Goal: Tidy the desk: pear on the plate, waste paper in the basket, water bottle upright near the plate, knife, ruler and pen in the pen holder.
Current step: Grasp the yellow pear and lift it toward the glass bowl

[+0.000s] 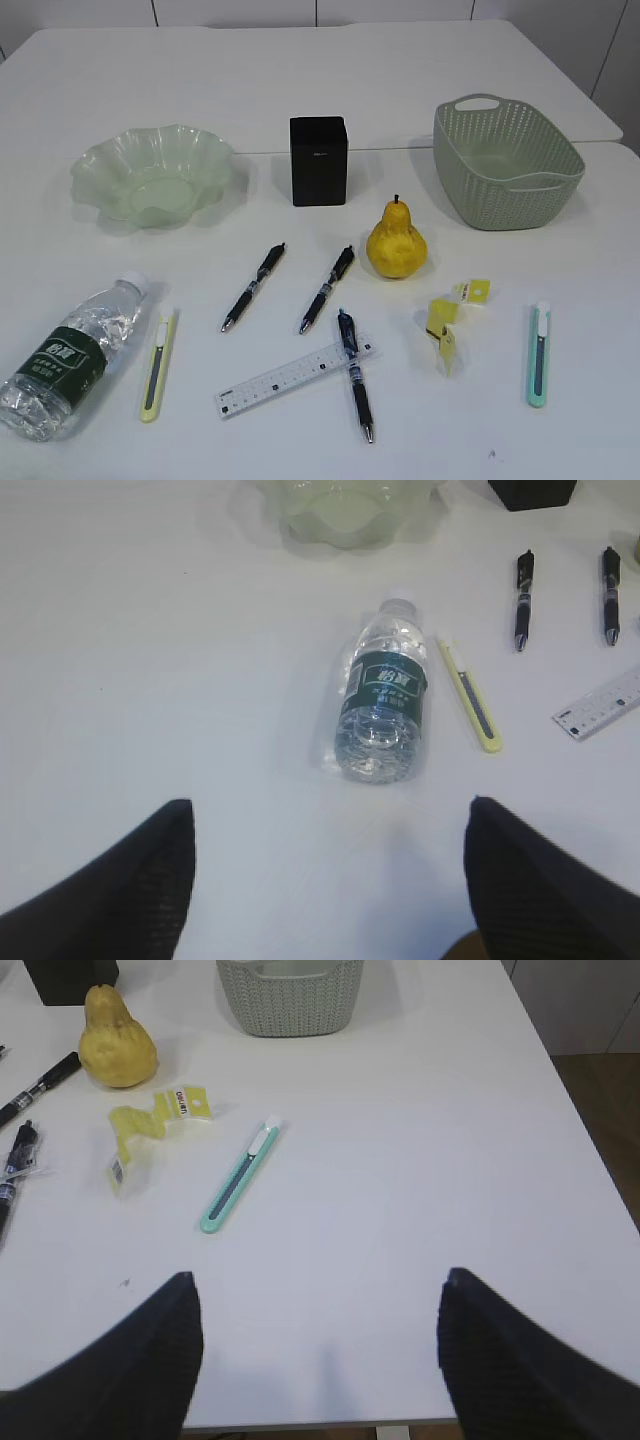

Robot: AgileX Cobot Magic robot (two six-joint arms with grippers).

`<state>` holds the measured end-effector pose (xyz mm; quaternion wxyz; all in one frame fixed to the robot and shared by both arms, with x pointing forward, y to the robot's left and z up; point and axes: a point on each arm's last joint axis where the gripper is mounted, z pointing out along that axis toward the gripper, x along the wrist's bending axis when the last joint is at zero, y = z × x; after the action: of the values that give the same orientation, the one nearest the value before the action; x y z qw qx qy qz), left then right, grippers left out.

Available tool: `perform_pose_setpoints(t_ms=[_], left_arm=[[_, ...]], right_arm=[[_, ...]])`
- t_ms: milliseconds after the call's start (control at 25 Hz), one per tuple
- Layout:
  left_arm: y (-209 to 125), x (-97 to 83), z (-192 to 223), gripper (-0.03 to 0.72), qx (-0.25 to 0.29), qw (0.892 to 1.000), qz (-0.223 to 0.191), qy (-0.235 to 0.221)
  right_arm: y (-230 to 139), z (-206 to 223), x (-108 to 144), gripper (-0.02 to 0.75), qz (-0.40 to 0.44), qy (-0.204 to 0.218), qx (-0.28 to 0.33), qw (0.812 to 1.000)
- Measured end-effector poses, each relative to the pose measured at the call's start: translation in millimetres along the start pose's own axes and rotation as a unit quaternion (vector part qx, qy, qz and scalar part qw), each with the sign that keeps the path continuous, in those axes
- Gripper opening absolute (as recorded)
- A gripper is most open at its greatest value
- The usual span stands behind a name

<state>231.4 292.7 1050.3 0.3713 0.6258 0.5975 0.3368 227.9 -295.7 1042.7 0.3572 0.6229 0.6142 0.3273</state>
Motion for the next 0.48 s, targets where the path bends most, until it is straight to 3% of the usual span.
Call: perform_pose_setpoints(t_ms=[480], left_arm=[[0.1, 0.0, 0.0, 0.592, -0.001, 1.000, 0.000, 0.000]], right_arm=[[0.1, 0.0, 0.8, 0.569, 0.002, 0.004, 0.000, 1.000]])
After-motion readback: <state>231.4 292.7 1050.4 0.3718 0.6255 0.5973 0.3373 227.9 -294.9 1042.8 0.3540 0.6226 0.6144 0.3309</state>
